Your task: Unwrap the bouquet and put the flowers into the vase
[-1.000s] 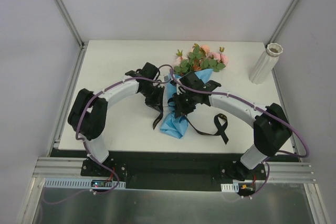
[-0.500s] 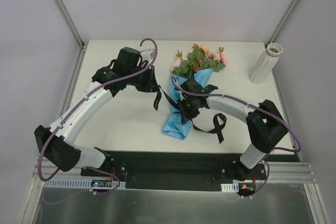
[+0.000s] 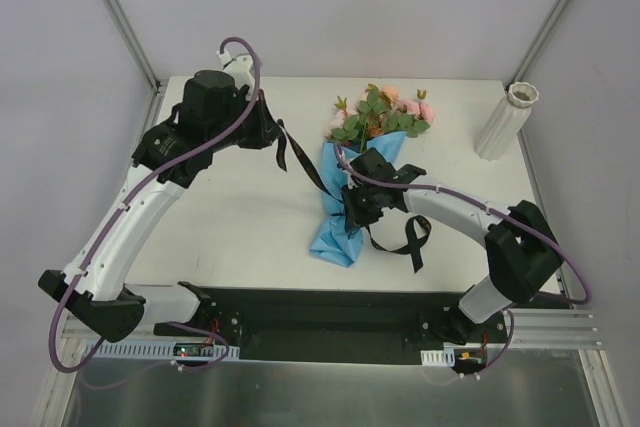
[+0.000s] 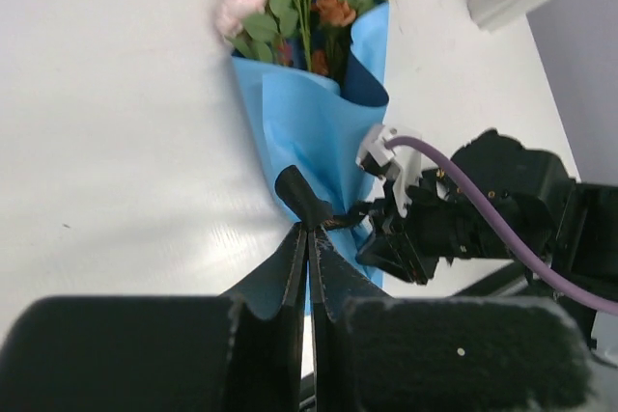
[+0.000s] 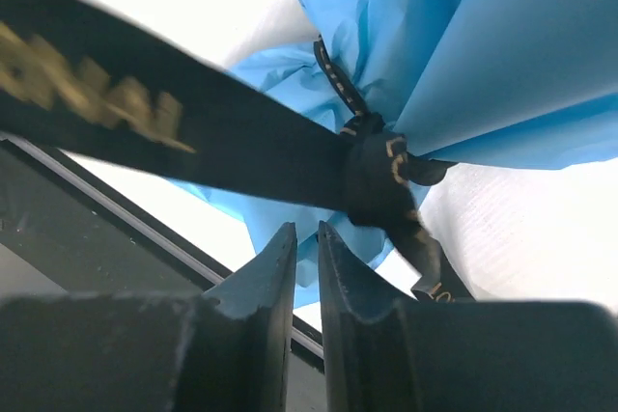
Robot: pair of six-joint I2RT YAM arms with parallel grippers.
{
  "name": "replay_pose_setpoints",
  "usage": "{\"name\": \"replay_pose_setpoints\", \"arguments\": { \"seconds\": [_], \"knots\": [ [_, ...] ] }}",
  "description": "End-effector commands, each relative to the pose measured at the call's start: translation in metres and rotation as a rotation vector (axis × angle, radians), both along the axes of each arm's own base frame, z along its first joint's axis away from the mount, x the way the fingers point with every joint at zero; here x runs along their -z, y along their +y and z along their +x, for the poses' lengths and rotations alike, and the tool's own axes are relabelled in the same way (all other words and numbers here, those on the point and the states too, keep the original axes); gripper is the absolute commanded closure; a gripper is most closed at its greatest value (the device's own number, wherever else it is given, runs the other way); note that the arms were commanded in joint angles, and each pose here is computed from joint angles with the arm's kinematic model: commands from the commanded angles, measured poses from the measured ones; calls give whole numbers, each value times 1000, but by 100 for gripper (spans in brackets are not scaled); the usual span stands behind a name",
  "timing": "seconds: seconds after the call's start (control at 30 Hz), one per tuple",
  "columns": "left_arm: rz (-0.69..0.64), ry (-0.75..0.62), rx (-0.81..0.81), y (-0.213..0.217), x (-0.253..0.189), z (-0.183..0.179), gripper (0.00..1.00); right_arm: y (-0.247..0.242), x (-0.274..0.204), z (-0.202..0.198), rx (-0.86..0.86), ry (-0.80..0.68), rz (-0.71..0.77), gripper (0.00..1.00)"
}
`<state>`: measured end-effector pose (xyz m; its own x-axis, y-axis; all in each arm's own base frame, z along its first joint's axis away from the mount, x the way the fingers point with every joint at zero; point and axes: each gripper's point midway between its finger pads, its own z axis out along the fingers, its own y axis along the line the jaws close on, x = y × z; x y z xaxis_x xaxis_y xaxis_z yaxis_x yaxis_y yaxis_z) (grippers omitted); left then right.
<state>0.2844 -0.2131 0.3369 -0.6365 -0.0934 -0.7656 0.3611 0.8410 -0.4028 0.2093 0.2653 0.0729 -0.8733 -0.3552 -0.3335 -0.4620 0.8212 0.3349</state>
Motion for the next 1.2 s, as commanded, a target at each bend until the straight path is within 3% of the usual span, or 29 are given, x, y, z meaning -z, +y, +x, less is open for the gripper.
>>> {"name": "replay_pose_setpoints", "arguments": {
  "seconds": [0.0,0.33,0.43,0.7,0.77,0.8,0.87,0.93,0.97,1.0,1.1,1.17],
  "knots": [
    [-38,-166,-152,30,-60,3,100,3,-22,7,15,-52,45,82],
    [-39,-245,-284,59,-84,1,100,-18,-64,21,63,-160,53,75],
    [-16,-223,-327,67,-71,1,100,-30,-69,25,97,-172,57,62],
    [32,-22,-354,66,7,-10,99,-10,-58,31,38,-43,106,55],
    [77,43,-391,76,30,-9,93,1,-59,35,7,-36,118,54],
    [156,139,-407,85,56,-14,92,5,-59,37,1,-34,123,53],
    [187,270,-499,109,80,-11,87,15,-60,45,-44,-42,123,53],
    [199,433,-486,116,109,-13,81,21,-56,45,-76,-37,105,54],
    [202,463,-468,116,115,-13,75,24,-53,47,-99,-38,94,55],
    [195,491,-419,109,120,-14,57,27,-53,48,-115,-45,90,55],
    [131,499,-336,91,120,-17,34,35,-48,48,-181,-76,48,57],
    [48,517,-254,70,121,-20,33,35,-43,51,-194,-121,-5,58]
  ]
}}
